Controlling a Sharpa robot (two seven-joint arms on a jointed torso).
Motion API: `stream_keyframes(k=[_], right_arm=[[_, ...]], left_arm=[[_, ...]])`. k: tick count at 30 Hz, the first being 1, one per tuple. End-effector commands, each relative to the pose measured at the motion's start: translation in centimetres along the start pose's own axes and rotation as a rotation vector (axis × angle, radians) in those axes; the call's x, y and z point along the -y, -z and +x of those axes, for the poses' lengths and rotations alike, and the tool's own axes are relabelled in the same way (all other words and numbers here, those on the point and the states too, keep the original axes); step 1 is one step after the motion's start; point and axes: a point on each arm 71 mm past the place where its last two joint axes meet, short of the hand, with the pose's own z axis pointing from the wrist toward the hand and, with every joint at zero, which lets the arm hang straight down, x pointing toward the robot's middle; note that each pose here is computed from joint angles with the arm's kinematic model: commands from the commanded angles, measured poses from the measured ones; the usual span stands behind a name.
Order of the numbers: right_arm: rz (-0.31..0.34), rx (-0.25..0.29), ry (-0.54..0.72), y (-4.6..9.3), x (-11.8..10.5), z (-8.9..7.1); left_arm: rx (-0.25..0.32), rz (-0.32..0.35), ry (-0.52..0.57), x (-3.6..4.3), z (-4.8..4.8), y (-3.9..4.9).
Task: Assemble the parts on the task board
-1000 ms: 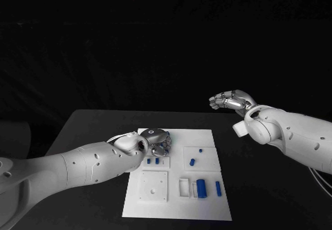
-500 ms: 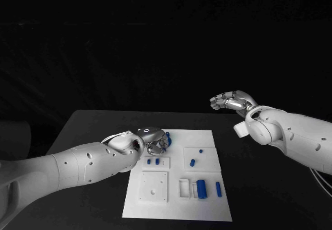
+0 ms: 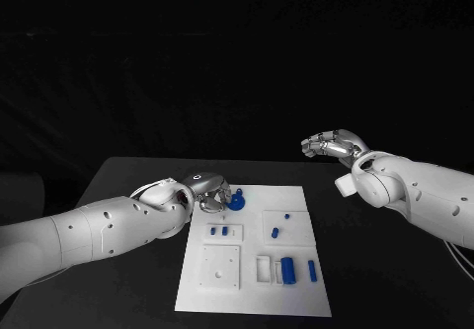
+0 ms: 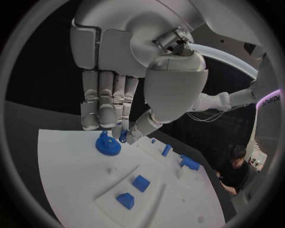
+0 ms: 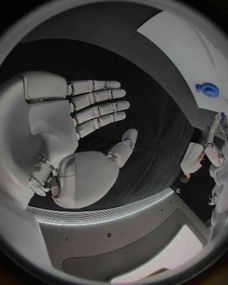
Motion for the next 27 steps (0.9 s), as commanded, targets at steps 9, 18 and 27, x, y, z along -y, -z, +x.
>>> stream_keyframes(k=[9,18,27], right_arm=[[-0.01,-0.009,0.004,0.0,-0.1,0.1],[-0.011,-0.013,0.003,0.0,-0.1,0.1],[-0.011,-0.015,0.003,0.0,-0.1,0.1]], left_arm=[[-0.061,-0.02,0.027,-0.9,0.43,0.07],[-0.071,-0.017,0.026,-0.73,1.11,-0.47],[-0.088,-0.027,0.027,-0.9,1.66,-0.44]])
